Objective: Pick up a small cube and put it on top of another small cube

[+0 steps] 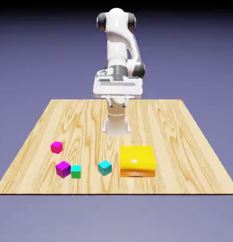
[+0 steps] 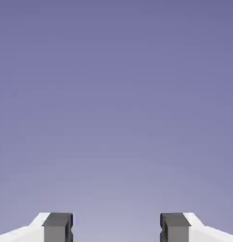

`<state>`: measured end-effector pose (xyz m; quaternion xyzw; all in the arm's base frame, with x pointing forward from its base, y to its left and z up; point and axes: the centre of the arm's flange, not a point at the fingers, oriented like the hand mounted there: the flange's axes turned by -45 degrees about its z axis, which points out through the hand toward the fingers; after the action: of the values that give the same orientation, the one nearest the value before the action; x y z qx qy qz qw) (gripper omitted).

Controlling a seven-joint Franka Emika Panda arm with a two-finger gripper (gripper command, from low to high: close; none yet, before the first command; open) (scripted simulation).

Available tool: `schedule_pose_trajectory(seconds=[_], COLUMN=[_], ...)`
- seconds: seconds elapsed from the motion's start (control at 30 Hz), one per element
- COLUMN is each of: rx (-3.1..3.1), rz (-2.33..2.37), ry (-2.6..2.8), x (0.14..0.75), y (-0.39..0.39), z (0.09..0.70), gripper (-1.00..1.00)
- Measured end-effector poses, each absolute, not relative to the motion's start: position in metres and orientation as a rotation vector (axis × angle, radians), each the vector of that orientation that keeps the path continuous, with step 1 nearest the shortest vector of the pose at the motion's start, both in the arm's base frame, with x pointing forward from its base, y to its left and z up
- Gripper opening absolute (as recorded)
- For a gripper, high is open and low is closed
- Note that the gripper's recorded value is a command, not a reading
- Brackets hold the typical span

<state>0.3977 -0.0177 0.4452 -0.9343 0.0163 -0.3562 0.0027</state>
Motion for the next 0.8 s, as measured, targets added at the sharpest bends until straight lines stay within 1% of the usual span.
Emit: schedule_pose_trajectory(seconds=[0.17,0.37,0.43,0.53,0.8], rx=[-2.917,-2.689,-2.556,-2.356,-1.730], rz=[-0.679,-0.207,-0.076,0.102,0.417], ry=[0.585,1.151,1.345,1.550,1.959], x=[0.412,0.390,0.369,0.342,0.245], y=[-0.111,-0.215,-0.255,-0.294,-0.382], z=[0.385,0.311,0.287,0.254,0.184], gripper=[0.00,0.00,0.00,0.00,0.00])
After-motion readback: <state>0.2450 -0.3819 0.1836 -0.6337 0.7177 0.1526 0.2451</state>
